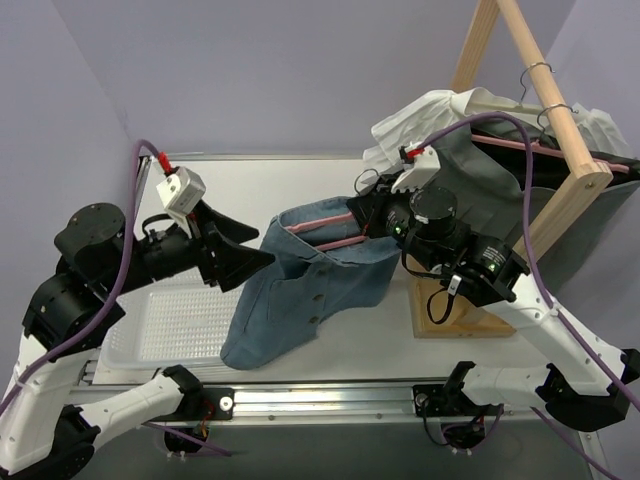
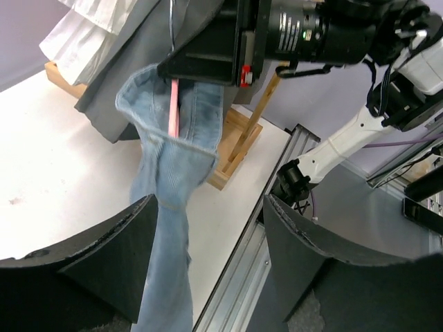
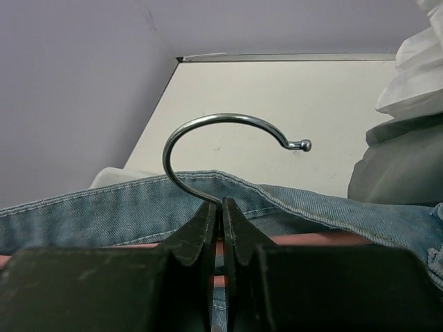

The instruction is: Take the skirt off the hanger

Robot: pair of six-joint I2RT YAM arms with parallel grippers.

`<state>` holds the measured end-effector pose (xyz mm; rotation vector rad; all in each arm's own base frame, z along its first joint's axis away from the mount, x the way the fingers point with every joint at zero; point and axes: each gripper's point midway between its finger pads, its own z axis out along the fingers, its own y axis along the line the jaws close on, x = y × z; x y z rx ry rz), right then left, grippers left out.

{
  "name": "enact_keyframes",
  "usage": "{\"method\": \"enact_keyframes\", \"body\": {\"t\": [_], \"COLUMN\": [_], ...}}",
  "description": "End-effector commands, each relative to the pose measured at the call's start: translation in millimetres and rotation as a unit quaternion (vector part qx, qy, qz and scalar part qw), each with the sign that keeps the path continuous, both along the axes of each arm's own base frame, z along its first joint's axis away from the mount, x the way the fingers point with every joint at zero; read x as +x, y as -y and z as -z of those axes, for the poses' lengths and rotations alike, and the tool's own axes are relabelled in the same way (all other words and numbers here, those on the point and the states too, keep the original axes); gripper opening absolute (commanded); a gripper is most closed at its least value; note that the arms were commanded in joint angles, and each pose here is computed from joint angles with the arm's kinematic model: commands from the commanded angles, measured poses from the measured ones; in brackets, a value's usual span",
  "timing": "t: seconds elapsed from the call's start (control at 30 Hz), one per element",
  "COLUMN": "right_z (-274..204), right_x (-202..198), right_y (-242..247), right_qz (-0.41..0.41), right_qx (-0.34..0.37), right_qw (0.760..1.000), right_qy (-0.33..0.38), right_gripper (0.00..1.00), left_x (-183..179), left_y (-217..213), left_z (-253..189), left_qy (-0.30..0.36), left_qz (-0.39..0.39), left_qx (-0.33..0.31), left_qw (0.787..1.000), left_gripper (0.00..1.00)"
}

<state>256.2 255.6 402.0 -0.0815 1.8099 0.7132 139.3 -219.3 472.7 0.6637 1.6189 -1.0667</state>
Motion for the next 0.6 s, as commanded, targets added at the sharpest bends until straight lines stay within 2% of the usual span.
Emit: {"method": "enact_keyframes", "body": {"t": [0.0, 0.23, 0.47, 0.57], "right_z": [-66.6, -82.8, -103.6, -108.5], "right_x": [-3.3, -4.3, -13.4, -18.2], "right_y": [16.8, 20.7, 29.6, 35.8], "right_qz": [0.029, 0.033, 0.029, 0.028], "right_qx": [0.084, 0.096, 0.114, 0.116], "right_qw": [0.995, 0.993, 0.990, 0.990], "right_qy": [0.050, 0.060, 0.073, 0.076], "right_gripper": [0.00, 0.00, 0.00, 0.00], "left_x": [-4.5, -13.5, 7.1, 16.0], "left_y": [-4.0, -5.2, -6.0, -10.3], "left_z": [7.7, 45.9, 83.6, 80.4], "left_qy": [0.004, -0.038, -0.069, -0.051], "left_qz": [0.001, 0.012, -0.028, -0.052], "left_qx": [0.002, 0.019, 0.063, 0.062], "left_qw": [1.000, 0.999, 0.995, 0.995], "left_gripper": [0.71, 0.72, 0.70, 0.68]}}
